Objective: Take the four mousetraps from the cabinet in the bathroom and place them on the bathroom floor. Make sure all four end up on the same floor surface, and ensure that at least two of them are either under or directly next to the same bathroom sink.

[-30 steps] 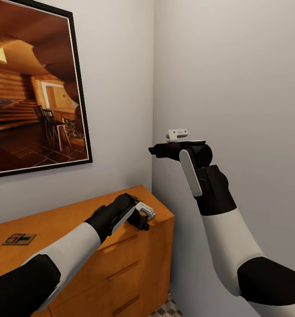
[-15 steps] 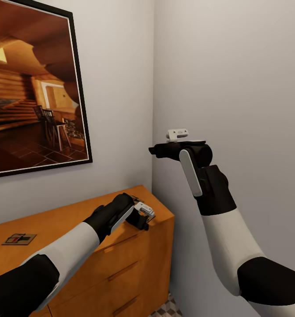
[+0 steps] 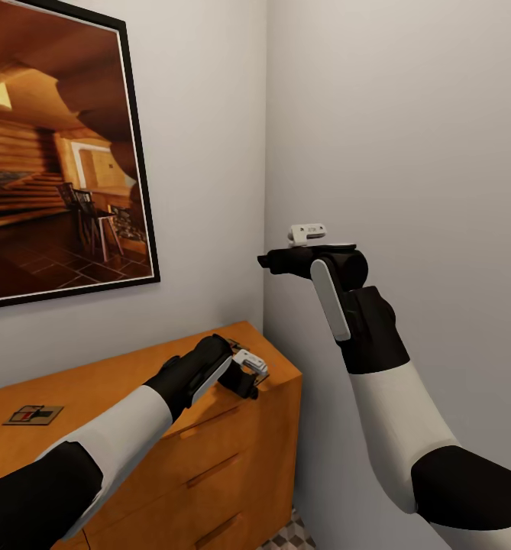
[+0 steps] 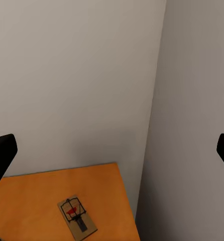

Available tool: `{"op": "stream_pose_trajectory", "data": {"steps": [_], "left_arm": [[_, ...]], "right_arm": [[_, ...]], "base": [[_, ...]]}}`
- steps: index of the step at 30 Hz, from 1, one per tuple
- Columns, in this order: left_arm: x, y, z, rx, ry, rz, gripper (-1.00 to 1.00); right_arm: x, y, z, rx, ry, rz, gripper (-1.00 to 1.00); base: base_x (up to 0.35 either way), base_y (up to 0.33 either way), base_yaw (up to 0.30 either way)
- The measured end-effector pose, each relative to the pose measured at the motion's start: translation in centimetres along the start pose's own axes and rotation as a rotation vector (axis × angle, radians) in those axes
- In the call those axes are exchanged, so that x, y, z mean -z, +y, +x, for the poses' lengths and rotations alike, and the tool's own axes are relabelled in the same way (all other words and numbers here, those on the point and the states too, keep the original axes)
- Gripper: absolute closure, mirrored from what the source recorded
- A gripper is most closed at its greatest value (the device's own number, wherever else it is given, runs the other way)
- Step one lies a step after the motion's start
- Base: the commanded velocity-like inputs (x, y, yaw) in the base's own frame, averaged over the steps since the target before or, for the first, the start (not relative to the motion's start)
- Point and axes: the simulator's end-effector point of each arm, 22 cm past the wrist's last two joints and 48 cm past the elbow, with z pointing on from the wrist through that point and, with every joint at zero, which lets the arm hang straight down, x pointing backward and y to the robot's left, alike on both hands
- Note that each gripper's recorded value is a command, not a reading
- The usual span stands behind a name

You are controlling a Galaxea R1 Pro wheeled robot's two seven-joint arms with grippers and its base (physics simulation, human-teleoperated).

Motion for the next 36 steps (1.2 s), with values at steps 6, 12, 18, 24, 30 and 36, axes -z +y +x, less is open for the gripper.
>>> {"op": "stream_pose_trajectory", "data": {"steps": [6, 12, 18, 24, 30, 36], "left_arm": [[0.08, -0.01, -0.11, 0.001, -0.003, 0.000, -1.00], [0.13, -0.03, -0.27, 0.003, -0.005, -0.008, -1.00], [0.32, 0.01, -0.47, -0.009, -0.008, -0.018, -1.00], [0.48, 0.13, -0.76, -0.020, -0.016, -0.028, -1.00], [0.48, 0.14, -0.74, -0.016, -0.016, -0.025, -1.00], [0.48, 0.14, -0.75, -0.018, -0.016, -0.026, -1.00]], "right_arm": [[0.01, 0.01, 0.00, 0.000, 0.000, 0.000, -1.00], [0.03, 0.02, -0.03, 0.000, -0.001, 0.000, -1.00], [0.07, 0.04, -0.06, 0.000, -0.001, 0.000, -1.00], [0.05, 0.02, -0.05, 0.000, -0.001, 0.000, -1.00], [0.04, 0.02, -0.03, 0.000, -0.001, -0.001, -1.00], [0.05, 0.04, -0.04, 0.000, -0.001, -0.001, -1.00]], "base": [[0.000, 0.000, 0.000], [0.000, 0.000, 0.000], [0.000, 0.000, 0.000], [0.000, 0.000, 0.000], [0.000, 0.000, 0.000], [0.000, 0.000, 0.000]]}}
